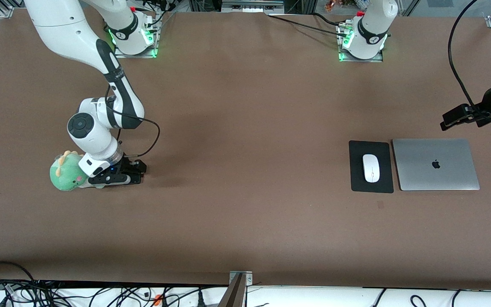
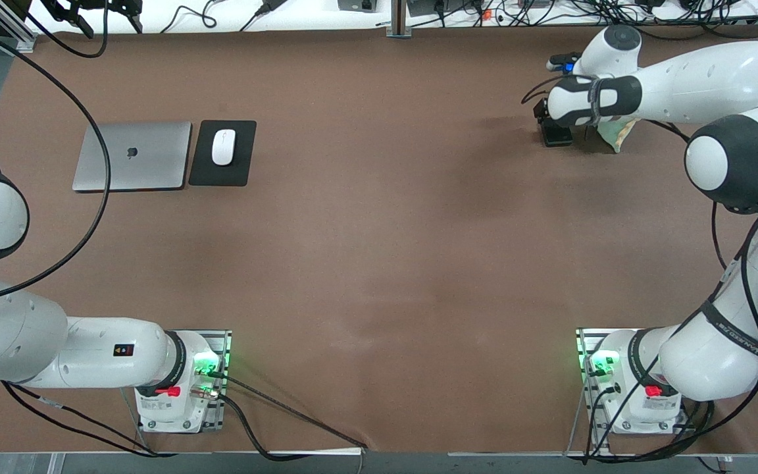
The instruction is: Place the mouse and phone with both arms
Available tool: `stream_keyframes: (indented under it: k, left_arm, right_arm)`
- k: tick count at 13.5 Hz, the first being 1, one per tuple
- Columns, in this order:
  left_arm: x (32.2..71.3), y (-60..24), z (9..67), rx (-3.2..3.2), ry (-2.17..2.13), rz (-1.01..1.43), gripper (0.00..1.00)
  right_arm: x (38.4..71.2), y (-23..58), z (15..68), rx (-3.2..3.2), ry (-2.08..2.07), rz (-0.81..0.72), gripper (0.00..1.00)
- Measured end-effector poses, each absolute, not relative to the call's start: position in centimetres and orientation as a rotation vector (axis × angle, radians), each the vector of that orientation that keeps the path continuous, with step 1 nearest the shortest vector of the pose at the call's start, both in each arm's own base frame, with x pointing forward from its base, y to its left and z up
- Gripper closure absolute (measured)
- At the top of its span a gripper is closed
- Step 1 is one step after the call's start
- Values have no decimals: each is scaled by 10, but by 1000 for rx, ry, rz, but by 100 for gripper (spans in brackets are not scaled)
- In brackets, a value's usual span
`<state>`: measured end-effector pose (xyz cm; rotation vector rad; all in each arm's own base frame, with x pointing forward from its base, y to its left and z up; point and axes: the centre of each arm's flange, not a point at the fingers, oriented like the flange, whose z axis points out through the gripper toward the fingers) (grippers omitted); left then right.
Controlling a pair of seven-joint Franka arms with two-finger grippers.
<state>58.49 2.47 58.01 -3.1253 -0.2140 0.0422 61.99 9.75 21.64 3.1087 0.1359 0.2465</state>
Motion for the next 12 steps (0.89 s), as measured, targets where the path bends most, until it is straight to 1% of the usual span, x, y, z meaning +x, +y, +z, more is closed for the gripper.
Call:
stream_keyframes:
  k: [3,6,9,12]
  left_arm:
    - [585,25,581,-3123,-212,40,0]
    - [585,25,581,-3123,-214,38,0]
    - [585,27,586,-3123,-218,23,0]
    - [586,29,593,-3122,-224,1,0]
  right_arm:
    - [637,104,265,3158,87,210,0]
    - [642,105,325,3195,73,156,0]
    - [635,85,389,3213,35,84,0]
    - [617,55,455,3234,-13,-10,0]
